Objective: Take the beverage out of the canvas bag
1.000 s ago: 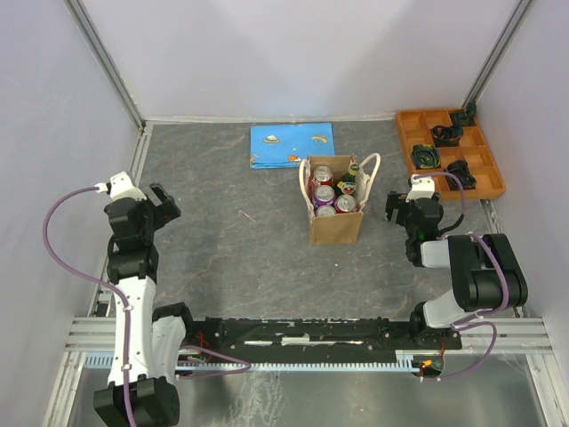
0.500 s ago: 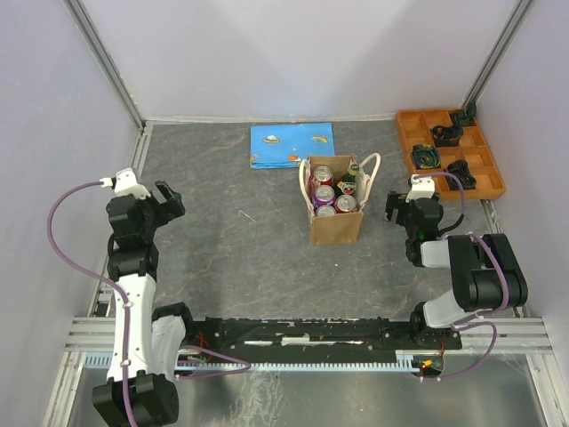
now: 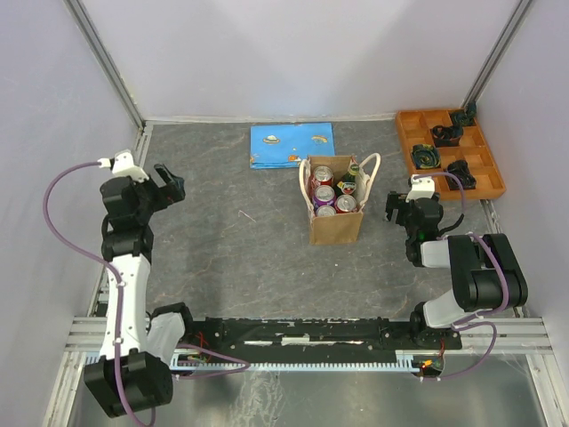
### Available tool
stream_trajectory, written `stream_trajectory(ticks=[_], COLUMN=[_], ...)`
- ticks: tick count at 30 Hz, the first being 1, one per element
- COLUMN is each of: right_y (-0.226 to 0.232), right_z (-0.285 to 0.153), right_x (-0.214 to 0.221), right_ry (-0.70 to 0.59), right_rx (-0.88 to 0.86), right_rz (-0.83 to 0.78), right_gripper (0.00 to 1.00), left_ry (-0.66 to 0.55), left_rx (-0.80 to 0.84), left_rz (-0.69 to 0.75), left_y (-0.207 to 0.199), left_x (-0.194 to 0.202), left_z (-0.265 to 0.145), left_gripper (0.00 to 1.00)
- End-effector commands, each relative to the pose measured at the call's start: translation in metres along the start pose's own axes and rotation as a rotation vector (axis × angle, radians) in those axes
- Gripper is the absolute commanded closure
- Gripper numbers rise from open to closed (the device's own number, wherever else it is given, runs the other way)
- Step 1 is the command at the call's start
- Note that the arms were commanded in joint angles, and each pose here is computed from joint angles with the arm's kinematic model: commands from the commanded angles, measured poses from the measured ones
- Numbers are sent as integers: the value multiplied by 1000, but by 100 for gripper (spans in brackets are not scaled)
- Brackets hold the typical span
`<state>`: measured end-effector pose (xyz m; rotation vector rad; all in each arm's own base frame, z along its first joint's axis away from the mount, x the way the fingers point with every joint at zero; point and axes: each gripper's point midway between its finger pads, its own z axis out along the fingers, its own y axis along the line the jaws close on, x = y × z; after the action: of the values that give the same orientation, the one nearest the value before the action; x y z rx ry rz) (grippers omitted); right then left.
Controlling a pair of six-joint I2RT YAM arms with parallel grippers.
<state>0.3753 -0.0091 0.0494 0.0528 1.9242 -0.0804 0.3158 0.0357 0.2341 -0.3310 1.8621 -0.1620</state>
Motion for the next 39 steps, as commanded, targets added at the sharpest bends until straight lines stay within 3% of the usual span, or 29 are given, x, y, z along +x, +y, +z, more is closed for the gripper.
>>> stream_trajectory(ticks=[1, 9, 12, 20, 22, 25, 27, 34, 39], right_y=[1, 1, 1, 1, 1, 1, 1, 1, 1], right_z=[5, 5, 5, 5, 5, 5, 5, 5, 5], right_x=[-22, -23, -22, -22, -23, -23, -23, -23, -23], right_ry=[-68, -68, -67, -68, -69, -69, -68, -69, -68], right_rx=[-6, -6, -6, -6, -6, -6, -6, -6, -6], right_rz=[4, 3, 4, 4, 4, 4, 3, 3, 3], right_gripper=[1, 1, 1, 1, 1, 1, 1, 1, 1], left_ry=[-36, -58, -17, 46, 50, 84, 112, 169, 203], left_rx=[156, 266, 359, 567, 653, 804, 886, 1032, 1030], left_rz=[-49, 31, 69, 241, 288, 320, 337, 446, 475], left_y=[-37, -106, -148, -247, -273, -312, -335, -400, -423], left_x=[-38, -53, -45, -23, -19, -8, 4, 47, 76], left_z=[3, 6, 7, -3, -14, -28, -36, -52, -37], left_gripper=[1, 0, 4, 3, 13, 43, 56, 60, 62])
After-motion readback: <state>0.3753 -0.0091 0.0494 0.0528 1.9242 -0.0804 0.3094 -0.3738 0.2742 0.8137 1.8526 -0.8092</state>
